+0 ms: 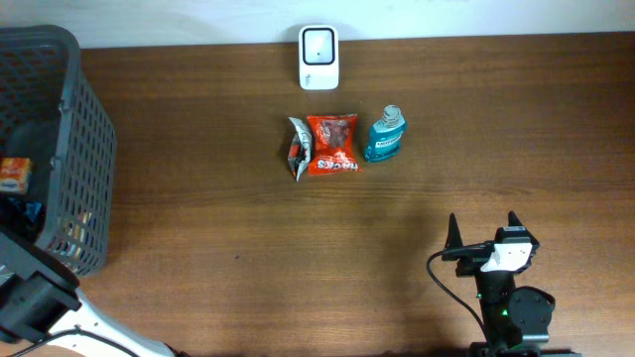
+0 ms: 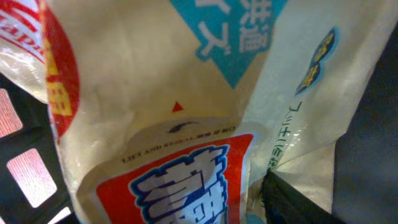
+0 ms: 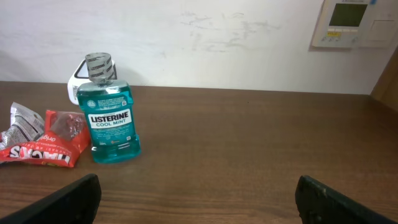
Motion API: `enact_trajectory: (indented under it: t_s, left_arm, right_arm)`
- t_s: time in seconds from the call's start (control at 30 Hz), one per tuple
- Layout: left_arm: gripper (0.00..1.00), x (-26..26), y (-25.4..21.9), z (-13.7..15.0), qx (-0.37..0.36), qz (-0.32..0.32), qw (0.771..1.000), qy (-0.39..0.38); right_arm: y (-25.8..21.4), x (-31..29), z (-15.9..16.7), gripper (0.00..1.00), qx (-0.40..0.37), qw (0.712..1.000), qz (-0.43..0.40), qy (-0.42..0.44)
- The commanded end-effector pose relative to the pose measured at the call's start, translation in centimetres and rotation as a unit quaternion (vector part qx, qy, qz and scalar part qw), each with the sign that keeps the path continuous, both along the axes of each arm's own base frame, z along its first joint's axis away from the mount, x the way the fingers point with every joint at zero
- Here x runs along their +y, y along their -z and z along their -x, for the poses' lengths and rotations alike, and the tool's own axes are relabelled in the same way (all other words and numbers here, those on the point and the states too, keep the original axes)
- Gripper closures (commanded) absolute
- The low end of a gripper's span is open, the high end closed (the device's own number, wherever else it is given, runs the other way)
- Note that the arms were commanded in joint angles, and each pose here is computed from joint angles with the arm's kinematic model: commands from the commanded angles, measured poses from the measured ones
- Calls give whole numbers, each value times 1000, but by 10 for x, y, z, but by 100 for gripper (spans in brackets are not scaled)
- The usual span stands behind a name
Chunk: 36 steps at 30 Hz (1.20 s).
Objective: Scan the item barcode
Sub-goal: 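Grasp the yellow-white snack bag in the basket and place it left of the packet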
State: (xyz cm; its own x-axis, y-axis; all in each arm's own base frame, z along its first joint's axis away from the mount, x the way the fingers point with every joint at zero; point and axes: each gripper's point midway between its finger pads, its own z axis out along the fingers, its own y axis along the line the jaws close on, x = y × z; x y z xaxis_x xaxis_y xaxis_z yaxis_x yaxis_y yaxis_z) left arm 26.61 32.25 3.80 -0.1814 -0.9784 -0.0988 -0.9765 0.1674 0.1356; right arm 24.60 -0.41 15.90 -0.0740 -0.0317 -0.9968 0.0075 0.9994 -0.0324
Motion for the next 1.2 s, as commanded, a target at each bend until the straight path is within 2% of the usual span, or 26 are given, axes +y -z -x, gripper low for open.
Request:
enact_trajectory:
  t_s: [0.0,0.03,0.07,0.13,0.2,0.27,0.33,0.37,0.47,0.5,0.53,0.6,0.63,0.67,0.7,0.73,0.8,0.83,0.9,0.97,1.03,1.1,1.17]
  left_arm:
    - [64,-3,19,19,38,19,999,7]
    - [82,-3,17,19,37,19,999,7]
    - [90,-3,14,14,27,24,999,11]
    - [100,-8,4,-8,-23,53,997,52]
    - [100,-12,-21,-27,-69,74,993,52]
    - [100,-15,-60,-51,-130,82,984,89]
    - [100,-4,-131,-66,-191,20,976,104]
    - [100,-3,-181,-72,-237,-25,964,116]
    - [100,-37,-292,-85,-375,-84,908,168]
    - [100,-61,-326,-93,-428,-87,877,201]
    - [100,-99,-361,-105,-480,-82,836,252]
    - [100,-157,-385,-122,-510,-66,797,317]
    - [100,-211,-389,-138,-511,-47,765,390]
    - [100,-243,-385,-148,-504,-37,741,443]
    - [98,-297,-372,-158,-483,-16,698,528]
    - [98,-333,-346,-163,-438,1,695,570]
    - [98,-371,-280,-169,-316,10,728,609]
    - [89,-389,-231,-167,-227,28,740,632]
    - [91,-407,-170,-165,-130,65,745,651]
    - [96,-424,-119,-168,-77,99,740,660]
    - [96,-438,-74,-171,-35,121,734,667]
    - [94,-433,-37,-169,16,121,735,667]
    - [95,-421,-21,-168,53,101,737,666]
  right_arm:
    - [3,0,0,1,2,1000,1,1]
    - [3,0,0,1,2,1000,1,1]
    - [3,0,0,1,2,1000,2,1]
    - [3,0,0,1,2,1000,1,1]
    - [3,0,0,1,2,1000,2,1]
    - [3,0,0,1,2,1000,2,1]
    - [3,0,0,2,2,1000,1,1]
    - [3,0,0,1,2,1000,2,1]
    - [3,0,0,1,2,1000,2,1]
    - [3,0,0,1,2,1000,1,1]
    - [3,0,0,2,2,1000,2,1]
    - [3,0,0,1,2,1000,1,1]
    - [3,0,0,2,2,1000,2,1]
    - [3,0,0,1,2,1000,2,2]
    - [3,0,0,2,2,1000,2,1]
    - [3,0,0,1,2,1000,2,1]
    - [3,0,0,2,2,1000,2,1]
    - [3,0,0,2,2,1000,1,2]
    - [3,0,0,2,2,1000,2,1]
    - [3,0,0,1,2,1000,2,1]
    - [3,0,0,2,2,1000,1,1]
    - [3,0,0,1,2,1000,2,1]
    - [3,0,0,1,2,1000,1,1]
